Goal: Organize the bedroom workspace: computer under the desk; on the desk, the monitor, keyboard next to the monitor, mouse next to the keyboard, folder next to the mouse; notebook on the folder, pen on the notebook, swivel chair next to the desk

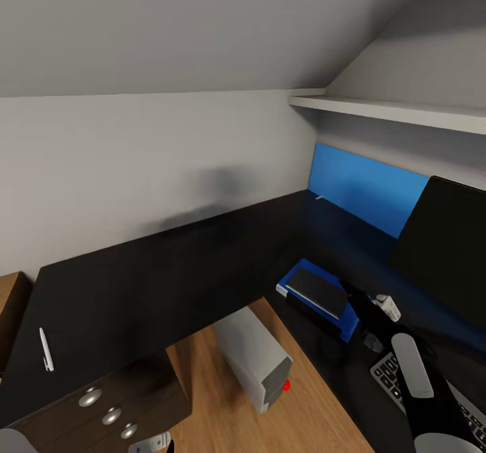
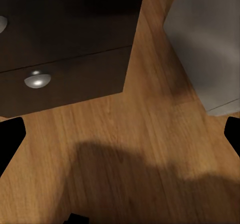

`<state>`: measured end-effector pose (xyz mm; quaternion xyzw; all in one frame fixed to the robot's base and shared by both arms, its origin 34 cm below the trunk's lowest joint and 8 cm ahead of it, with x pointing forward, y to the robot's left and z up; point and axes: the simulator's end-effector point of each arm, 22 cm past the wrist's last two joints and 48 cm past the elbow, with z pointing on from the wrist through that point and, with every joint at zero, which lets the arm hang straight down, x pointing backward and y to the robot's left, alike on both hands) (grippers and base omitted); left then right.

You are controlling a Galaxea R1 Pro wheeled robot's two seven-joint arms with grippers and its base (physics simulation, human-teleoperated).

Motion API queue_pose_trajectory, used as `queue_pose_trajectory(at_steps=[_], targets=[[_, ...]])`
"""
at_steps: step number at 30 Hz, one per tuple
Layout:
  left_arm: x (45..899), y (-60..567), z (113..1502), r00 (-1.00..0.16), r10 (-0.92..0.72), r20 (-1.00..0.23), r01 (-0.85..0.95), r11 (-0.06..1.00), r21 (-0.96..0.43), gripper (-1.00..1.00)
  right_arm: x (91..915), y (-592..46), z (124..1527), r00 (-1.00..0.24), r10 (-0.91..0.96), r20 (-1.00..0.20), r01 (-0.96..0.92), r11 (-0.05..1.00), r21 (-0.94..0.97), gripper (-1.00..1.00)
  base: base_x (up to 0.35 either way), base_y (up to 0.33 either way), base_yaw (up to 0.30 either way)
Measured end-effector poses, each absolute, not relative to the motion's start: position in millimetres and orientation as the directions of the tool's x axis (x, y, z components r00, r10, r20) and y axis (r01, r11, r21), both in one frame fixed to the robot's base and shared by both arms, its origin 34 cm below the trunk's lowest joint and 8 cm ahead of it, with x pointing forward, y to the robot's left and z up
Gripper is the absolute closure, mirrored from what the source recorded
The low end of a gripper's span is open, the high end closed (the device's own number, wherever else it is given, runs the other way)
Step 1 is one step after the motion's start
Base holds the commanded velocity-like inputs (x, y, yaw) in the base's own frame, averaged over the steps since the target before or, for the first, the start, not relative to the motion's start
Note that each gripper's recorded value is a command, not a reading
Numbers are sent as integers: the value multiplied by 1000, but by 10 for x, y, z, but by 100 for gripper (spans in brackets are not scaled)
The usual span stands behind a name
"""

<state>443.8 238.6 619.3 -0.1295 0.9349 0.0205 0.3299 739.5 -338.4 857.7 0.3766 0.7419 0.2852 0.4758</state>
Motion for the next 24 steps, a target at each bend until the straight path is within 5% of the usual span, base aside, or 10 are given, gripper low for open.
queue_pose_trajectory(at_steps=[24], targets=[[4437,2384,6192,-749,-228,-622,-255,966,-47,-100,7470,-2659,8956,-433,442,-786,200,897,395,-100,0,0,0]])
